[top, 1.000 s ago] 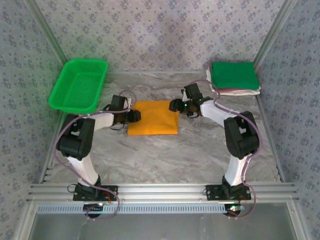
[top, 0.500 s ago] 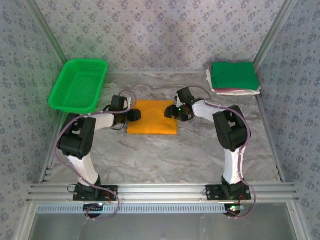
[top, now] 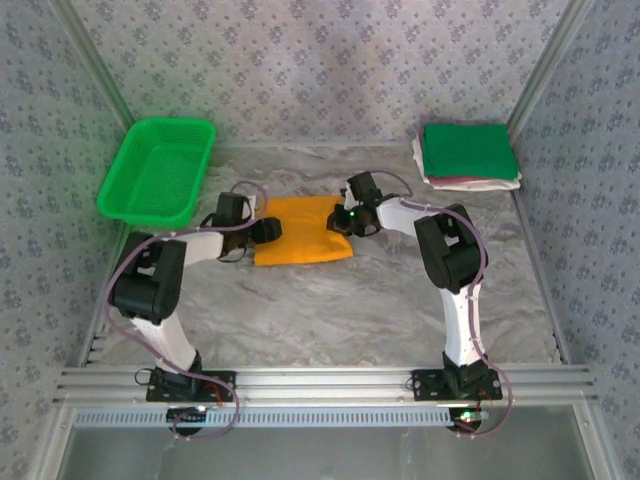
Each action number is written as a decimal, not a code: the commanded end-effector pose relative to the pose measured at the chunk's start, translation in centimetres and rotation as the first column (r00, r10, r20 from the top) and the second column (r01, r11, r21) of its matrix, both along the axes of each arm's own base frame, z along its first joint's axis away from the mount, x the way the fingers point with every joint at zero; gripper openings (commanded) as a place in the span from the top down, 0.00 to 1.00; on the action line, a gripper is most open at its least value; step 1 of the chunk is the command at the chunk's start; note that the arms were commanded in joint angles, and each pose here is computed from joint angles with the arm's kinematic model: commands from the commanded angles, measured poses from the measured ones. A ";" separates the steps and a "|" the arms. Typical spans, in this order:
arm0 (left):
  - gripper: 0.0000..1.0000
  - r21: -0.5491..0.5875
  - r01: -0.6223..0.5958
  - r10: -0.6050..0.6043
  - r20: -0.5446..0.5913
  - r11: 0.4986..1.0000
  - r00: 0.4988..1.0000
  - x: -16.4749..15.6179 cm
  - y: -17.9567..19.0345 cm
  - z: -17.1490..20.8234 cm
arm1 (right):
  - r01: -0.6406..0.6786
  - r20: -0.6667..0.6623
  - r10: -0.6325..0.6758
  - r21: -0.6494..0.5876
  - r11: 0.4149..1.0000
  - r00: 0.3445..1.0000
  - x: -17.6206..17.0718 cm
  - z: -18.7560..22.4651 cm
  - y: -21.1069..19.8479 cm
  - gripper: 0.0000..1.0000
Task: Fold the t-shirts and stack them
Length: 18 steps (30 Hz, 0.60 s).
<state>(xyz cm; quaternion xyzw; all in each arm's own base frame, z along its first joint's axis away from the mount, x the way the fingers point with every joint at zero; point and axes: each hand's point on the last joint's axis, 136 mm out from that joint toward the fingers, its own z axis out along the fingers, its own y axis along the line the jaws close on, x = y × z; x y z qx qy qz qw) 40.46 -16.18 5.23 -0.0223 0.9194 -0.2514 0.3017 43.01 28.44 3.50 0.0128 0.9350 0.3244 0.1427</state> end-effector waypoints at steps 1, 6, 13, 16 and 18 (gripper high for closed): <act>0.27 -0.014 -0.106 0.106 0.098 0.994 0.989 -0.1 2.7 4.8 | -0.002 0.034 0.004 -0.079 0.997 0.999 1.8 1.2 -3.1 1.00; 0.19 0.013 -0.161 0.152 0.275 0.987 0.949 -1.1 4.8 12.0 | -0.139 0.135 0.174 -0.239 0.961 0.975 3.6 6.8 -7.3 1.00; 0.16 0.050 -0.203 0.172 0.363 0.978 0.916 -2.4 6.8 14.6 | -0.217 0.141 0.338 -0.531 0.819 0.930 7.8 11.3 -16.7 1.00; 0.16 0.057 -0.206 0.173 0.354 0.977 0.919 -2.6 7.0 13.8 | -0.190 0.172 0.357 -0.599 0.778 0.918 10.3 13.1 -20.8 1.00; 0.16 0.059 -0.204 0.171 0.347 0.977 0.922 -2.7 7.0 13.2 | -0.161 0.215 0.365 -0.624 0.765 0.906 11.8 14.7 -22.9 1.00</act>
